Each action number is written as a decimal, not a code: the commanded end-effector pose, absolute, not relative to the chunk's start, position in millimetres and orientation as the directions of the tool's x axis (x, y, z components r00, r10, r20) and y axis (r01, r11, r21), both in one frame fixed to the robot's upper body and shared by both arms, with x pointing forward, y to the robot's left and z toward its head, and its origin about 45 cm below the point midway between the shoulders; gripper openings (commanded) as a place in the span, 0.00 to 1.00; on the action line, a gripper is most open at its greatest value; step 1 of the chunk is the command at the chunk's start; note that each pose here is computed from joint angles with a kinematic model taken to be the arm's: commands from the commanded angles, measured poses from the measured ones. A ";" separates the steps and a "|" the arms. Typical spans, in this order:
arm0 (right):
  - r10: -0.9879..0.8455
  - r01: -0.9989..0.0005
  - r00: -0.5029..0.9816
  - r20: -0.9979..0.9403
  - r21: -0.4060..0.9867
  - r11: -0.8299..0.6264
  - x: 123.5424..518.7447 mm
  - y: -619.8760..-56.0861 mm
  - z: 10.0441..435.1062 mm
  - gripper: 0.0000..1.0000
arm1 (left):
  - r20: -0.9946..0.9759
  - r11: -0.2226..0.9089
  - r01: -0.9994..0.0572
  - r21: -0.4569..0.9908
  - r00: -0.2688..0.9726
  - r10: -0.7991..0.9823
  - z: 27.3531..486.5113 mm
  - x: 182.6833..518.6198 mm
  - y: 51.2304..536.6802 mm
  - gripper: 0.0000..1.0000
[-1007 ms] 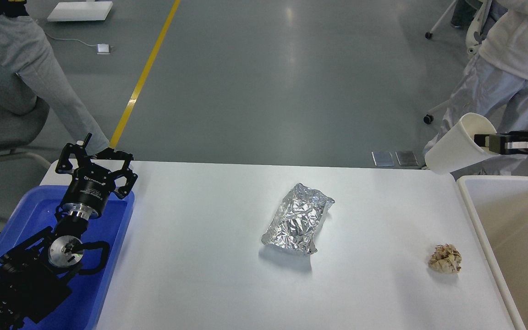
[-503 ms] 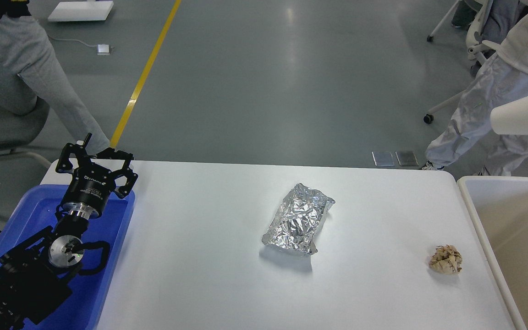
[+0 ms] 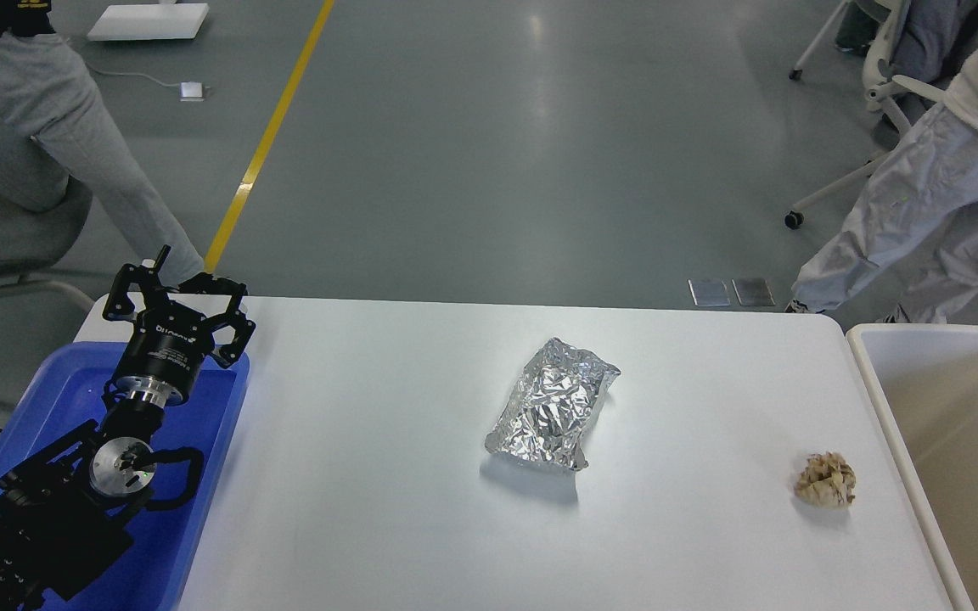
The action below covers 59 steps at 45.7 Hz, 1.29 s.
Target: Tidy desktop
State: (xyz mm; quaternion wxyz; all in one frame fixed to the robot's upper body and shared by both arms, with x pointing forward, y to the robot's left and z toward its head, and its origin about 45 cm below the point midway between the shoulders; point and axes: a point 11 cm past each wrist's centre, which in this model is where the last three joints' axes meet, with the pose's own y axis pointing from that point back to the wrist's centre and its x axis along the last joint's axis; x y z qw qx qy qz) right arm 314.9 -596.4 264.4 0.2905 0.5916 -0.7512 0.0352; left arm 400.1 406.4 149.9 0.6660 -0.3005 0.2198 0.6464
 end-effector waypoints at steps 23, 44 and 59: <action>-0.781 -0.686 -0.392 0.487 0.411 0.601 276.7 -611.3 105.8 0.00 | -0.681 -0.016 -0.993 -0.117 0.069 0.729 150.3 400.4 406.3 1.00; -0.762 -0.608 -0.399 0.510 0.475 0.636 266.5 -604.7 85.3 0.00 | -0.681 -0.016 -0.993 -0.117 0.069 0.729 150.2 400.4 406.3 1.00; -0.747 -0.600 -0.406 0.526 0.463 0.652 263.7 -609.0 87.6 0.76 | -0.681 -0.016 -0.993 -0.116 0.067 0.729 149.6 399.9 406.4 1.00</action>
